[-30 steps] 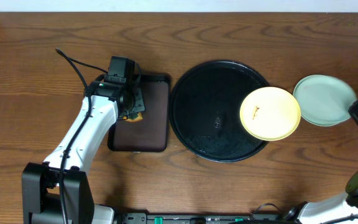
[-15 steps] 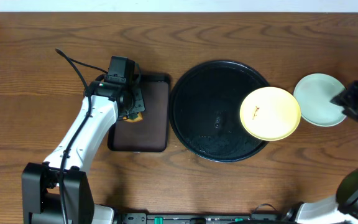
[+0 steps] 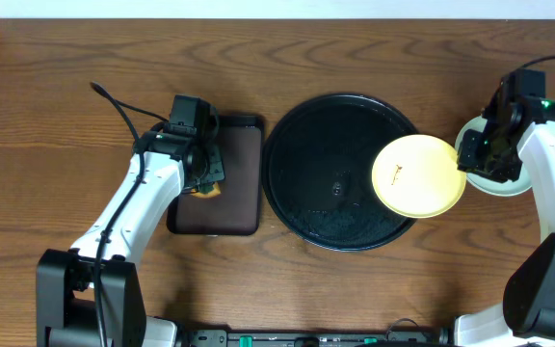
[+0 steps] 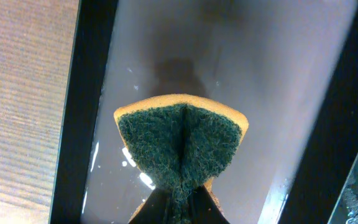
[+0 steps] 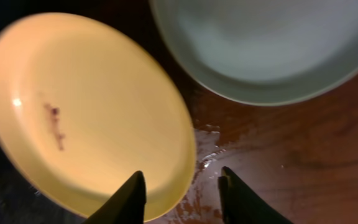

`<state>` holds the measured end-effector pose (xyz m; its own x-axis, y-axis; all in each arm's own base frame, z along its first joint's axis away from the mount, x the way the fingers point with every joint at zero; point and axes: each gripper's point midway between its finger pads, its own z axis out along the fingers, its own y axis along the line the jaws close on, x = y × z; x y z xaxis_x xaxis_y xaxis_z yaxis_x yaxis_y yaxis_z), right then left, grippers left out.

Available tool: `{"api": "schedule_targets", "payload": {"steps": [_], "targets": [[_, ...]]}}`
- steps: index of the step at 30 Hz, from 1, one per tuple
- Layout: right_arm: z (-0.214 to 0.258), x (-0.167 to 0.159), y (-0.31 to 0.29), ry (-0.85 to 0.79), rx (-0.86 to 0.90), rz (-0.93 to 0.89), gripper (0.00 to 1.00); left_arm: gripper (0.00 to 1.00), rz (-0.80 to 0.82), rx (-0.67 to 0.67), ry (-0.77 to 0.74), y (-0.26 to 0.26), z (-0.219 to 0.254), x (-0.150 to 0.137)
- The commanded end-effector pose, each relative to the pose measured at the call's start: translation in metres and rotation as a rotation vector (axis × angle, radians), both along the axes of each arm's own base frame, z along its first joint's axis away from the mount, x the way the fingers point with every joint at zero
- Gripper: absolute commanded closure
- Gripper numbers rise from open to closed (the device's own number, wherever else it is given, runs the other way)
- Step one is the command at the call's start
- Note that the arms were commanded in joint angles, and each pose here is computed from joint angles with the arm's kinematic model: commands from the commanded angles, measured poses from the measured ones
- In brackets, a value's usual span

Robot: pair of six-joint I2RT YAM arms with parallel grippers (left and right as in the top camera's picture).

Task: Clean dirty plates on tray and stack at the side
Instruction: 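Move right gripper to the yellow plate rim and grip it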

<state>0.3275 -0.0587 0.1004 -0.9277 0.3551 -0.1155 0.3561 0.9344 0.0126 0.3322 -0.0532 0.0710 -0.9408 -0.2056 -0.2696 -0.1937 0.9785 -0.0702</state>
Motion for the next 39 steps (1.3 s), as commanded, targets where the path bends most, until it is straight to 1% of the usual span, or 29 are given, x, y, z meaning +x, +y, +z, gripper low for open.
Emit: {"api": "schedule_targets", "payload": {"steps": [1,10,14,18,22,23,25,30,31,32,33,37,39], "targets": [[-0.007,-0.007,-0.006,0.031,-0.054,-0.035,0.69,0.92,0.007,0.007,-0.007,0.002,0.0,0.002],[-0.033,-0.018,-0.004,0.056,-0.042,-0.051,0.71,0.92,0.007,0.007,-0.011,0.002,0.0,0.003],[-0.045,-0.019,0.0,0.045,-0.026,-0.049,0.73,0.92,0.007,0.006,-0.014,0.002,0.0,0.004],[-0.048,-0.021,0.0,0.047,-0.027,-0.049,0.8,0.92,0.007,0.006,-0.014,0.002,0.0,0.004],[-0.049,-0.022,0.0,0.049,-0.025,-0.049,0.91,0.92,0.007,0.006,-0.014,0.002,0.0,0.004],[-0.05,-0.022,0.0,0.05,-0.024,-0.049,0.96,0.92,0.007,0.006,-0.014,0.002,0.0,0.004],[-0.05,-0.023,0.0,0.053,-0.024,-0.049,0.99,0.92,0.007,0.006,-0.014,0.002,0.0,0.004],[-0.053,-0.025,0.002,0.059,-0.023,-0.053,0.98,0.92,0.007,0.006,-0.014,0.002,0.0,0.004],[-0.054,-0.025,0.003,0.059,-0.023,-0.052,0.95,0.92,0.007,0.006,-0.014,0.002,0.0,0.004],[-0.054,-0.025,0.003,0.059,-0.022,-0.052,0.88,0.92,0.007,0.006,-0.014,0.002,0.0,0.004],[-0.054,-0.026,0.003,0.06,-0.022,-0.052,0.85,0.92,0.007,0.006,-0.014,0.002,0.0,0.004],[-0.054,-0.026,0.003,0.06,-0.023,-0.052,0.83,0.92,0.007,0.006,-0.013,0.002,0.0,0.004],[-0.054,-0.025,0.003,0.059,-0.023,-0.052,0.86,0.92,0.007,0.006,-0.013,0.002,0.0,0.004]]}}
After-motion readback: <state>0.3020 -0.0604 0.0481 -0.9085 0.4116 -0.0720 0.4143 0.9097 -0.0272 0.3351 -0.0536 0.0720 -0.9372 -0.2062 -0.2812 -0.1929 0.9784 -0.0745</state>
